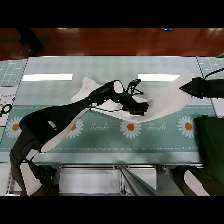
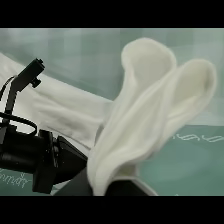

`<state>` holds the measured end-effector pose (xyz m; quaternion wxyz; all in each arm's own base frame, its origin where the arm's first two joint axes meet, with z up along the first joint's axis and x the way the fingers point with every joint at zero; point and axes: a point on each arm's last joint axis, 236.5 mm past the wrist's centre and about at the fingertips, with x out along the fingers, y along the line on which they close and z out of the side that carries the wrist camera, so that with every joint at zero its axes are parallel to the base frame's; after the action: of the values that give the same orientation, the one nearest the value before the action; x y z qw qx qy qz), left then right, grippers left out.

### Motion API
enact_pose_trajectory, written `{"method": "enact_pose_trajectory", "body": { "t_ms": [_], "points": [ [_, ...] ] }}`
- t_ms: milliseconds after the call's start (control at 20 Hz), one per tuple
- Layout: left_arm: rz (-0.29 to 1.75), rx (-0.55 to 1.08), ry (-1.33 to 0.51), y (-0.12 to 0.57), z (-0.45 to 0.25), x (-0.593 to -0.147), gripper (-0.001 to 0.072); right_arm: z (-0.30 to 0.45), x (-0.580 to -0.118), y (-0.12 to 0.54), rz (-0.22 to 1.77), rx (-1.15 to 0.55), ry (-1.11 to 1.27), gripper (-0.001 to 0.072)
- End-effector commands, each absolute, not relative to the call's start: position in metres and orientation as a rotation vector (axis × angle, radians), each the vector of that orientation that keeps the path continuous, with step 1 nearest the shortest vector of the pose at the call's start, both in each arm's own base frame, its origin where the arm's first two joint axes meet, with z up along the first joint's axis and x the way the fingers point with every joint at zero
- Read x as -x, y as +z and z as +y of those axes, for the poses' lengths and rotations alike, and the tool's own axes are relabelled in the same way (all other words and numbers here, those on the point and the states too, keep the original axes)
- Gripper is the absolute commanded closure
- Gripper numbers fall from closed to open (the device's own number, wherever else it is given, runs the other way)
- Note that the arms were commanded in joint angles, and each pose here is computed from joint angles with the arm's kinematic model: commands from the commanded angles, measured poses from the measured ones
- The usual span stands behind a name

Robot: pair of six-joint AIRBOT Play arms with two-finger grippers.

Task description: Fold the shirts.

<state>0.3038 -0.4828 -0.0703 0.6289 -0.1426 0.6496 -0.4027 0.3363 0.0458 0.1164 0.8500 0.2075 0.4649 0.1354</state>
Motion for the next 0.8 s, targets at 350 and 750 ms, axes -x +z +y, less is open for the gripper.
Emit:
{"method": "enact_pose_trajectory", "body": {
  "t_ms": [350,750],
  "points": [
    [1.114,0.208,-0.612,0.060,-0.278,-0.419,0.0691,0.140,-0.368,0.140,0.897,-0.497,0.470,0.0688],
    [0.934,0.344,-0.386,0.092,-0.145,-0.347,0.0690,0.341,-0.429,0.102,1.036,-0.516,0.810,0.0688]
  ]
}}
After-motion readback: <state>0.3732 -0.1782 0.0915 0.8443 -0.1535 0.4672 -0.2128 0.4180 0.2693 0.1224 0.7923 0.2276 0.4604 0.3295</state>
